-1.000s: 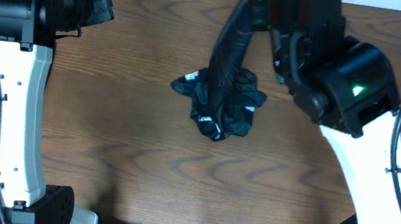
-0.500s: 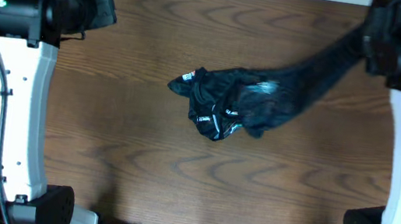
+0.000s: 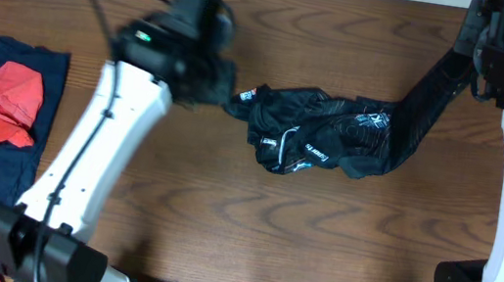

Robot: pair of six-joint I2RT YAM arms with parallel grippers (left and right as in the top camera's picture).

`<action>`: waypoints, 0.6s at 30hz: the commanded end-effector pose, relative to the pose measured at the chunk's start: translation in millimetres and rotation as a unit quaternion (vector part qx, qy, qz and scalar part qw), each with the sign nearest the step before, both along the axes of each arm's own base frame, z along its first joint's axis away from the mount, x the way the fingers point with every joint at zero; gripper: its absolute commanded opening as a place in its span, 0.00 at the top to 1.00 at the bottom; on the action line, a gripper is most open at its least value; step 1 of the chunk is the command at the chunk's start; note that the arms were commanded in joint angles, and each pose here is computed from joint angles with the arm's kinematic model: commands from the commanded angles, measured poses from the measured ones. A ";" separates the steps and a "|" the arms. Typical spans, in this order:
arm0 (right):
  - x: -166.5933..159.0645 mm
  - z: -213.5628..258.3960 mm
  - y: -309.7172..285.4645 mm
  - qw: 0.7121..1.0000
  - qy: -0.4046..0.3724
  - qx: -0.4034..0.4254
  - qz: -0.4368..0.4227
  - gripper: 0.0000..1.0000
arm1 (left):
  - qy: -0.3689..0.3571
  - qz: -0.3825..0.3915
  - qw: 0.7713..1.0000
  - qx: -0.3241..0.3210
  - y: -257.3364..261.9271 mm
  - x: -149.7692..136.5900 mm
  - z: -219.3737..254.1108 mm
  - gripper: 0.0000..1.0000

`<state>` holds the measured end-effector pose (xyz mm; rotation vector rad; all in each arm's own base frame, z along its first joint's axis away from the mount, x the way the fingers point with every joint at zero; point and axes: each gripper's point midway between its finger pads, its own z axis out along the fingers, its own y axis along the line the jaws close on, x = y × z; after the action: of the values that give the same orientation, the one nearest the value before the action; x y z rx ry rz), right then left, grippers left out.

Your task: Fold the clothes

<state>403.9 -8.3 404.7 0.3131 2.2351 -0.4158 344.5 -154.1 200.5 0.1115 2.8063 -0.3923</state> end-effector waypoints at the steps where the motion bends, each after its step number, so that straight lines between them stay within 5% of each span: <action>1: -2.3 7.0 3.5 1.000 -0.014 0.013 0.003 0.99 | 0.052 -0.060 0.997 -0.007 -32.4 -34.5 -34.9 0.91; 4: -2.6 6.6 3.5 1.000 -0.013 0.013 0.003 0.93 | 0.082 -0.082 0.993 0.004 -47.3 -59.0 -63.3 0.66; 6: -3.2 6.0 3.3 1.000 -0.011 0.013 0.003 0.67 | 0.092 -0.094 0.991 0.008 -55.6 -70.6 -76.6 0.47; 9: -4.1 4.8 3.6 1.000 -0.008 0.013 0.004 0.58 | 0.092 -0.109 0.990 0.009 -65.1 -78.5 -84.7 0.41; 10: -4.2 4.0 4.8 1.000 -0.006 0.015 0.007 0.41 | 0.090 -0.111 0.990 0.007 -68.1 -79.6 -86.0 0.39; 11: -4.0 2.8 7.2 1.000 -0.002 0.017 0.015 0.36 | 0.087 -0.114 0.990 0.006 -71.2 -80.1 -87.4 0.36; 14: -4.0 1.2 10.1 0.999 0.002 0.022 0.023 0.41 | 0.080 -0.112 0.990 -0.001 -78.5 -78.9 -94.1 0.36; 15: -3.9 1.3 10.0 0.999 0.001 0.022 0.023 0.62 | 0.079 -0.109 0.991 -0.003 -80.5 -78.1 -97.7 0.36; 16: -3.9 1.3 10.2 0.999 0.001 0.022 0.023 0.72 | 0.081 -0.107 0.991 -0.004 -82.8 -76.8 -104.1 0.39; 17: -3.9 1.0 10.7 0.999 0.002 0.023 0.025 0.68 | 0.084 -0.104 0.991 -0.004 -84.1 -75.8 -109.0 0.39; 18: -3.9 0.7 11.1 0.999 0.002 0.024 0.026 0.49 | 0.091 -0.101 0.991 -0.005 -86.6 -75.1 -117.0 0.39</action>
<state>403.5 0.1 399.3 0.2911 2.2662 -0.3567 273.7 -240.1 107.8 0.4253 2.9128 -0.5033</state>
